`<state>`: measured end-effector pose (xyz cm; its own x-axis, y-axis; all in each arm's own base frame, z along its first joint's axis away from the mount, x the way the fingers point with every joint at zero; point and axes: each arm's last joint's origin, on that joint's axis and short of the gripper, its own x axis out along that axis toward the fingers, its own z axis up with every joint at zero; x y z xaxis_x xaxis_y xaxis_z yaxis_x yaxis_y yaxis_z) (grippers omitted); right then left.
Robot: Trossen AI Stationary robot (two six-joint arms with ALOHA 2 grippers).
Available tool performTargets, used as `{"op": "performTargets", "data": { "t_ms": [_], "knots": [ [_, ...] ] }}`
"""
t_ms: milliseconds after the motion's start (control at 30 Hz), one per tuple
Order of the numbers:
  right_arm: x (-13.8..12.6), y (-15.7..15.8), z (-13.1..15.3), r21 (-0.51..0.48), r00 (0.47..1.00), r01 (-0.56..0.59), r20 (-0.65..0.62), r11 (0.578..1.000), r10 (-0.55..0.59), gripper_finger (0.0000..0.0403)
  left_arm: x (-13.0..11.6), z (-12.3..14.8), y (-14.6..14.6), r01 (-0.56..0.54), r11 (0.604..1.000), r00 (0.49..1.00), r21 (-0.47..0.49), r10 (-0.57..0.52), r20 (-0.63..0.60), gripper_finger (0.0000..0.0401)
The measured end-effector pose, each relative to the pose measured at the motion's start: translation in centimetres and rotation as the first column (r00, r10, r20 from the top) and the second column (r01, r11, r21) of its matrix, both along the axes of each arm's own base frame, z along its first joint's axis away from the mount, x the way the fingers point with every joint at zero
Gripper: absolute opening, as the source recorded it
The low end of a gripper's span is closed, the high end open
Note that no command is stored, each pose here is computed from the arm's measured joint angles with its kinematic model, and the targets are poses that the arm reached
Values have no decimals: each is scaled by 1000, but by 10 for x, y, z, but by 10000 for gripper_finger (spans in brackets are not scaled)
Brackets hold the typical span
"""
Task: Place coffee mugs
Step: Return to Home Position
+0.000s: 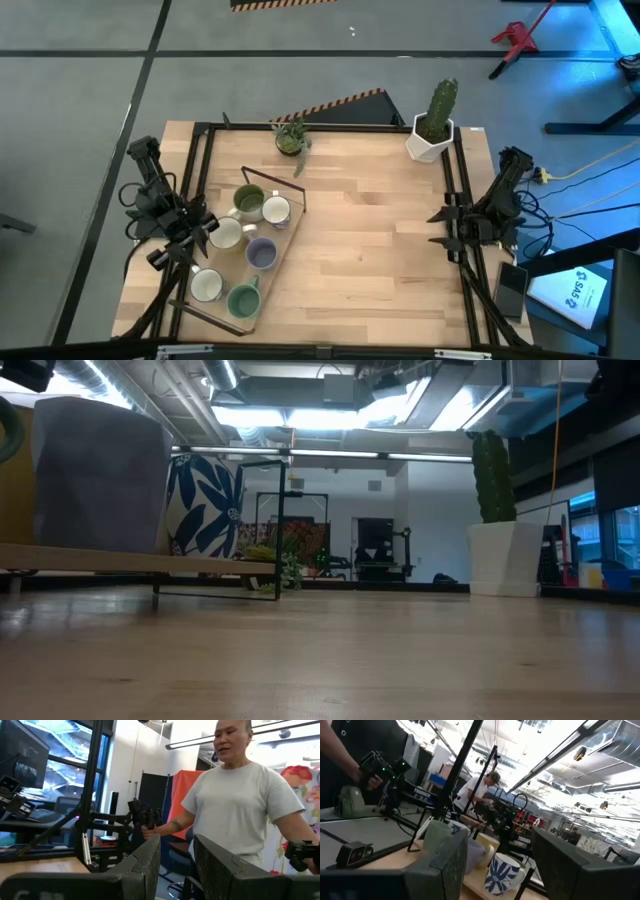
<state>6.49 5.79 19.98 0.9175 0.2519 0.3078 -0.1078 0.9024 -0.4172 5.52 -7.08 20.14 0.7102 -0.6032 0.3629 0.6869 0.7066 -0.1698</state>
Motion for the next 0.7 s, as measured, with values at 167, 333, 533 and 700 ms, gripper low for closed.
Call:
{"op": "performTargets", "data": {
  "t_ms": [167, 333, 533, 700],
  "knots": [
    [1, 1, -5, -45, 999, 11, -39, 999, -13, 205, 0, 0, 0, 0, 1000, 1000, 1, 0, -1, 112],
    [3, 3, -13, -110, 995, 11, -95, 994, -21, 205, 0, 0, 0, 0, 1000, 1000, 1, 0, -1, 112],
    [3, 3, -16, -139, 993, 8, -117, 990, -24, 205, 0, 0, 0, 1, 1000, 1000, 2, -1, -1, 112],
    [3, 4, -18, -160, 992, -8, -129, 987, -13, 205, 0, 0, 0, 1, 1000, 1000, 2, -1, -1, 112]
  ]
}}
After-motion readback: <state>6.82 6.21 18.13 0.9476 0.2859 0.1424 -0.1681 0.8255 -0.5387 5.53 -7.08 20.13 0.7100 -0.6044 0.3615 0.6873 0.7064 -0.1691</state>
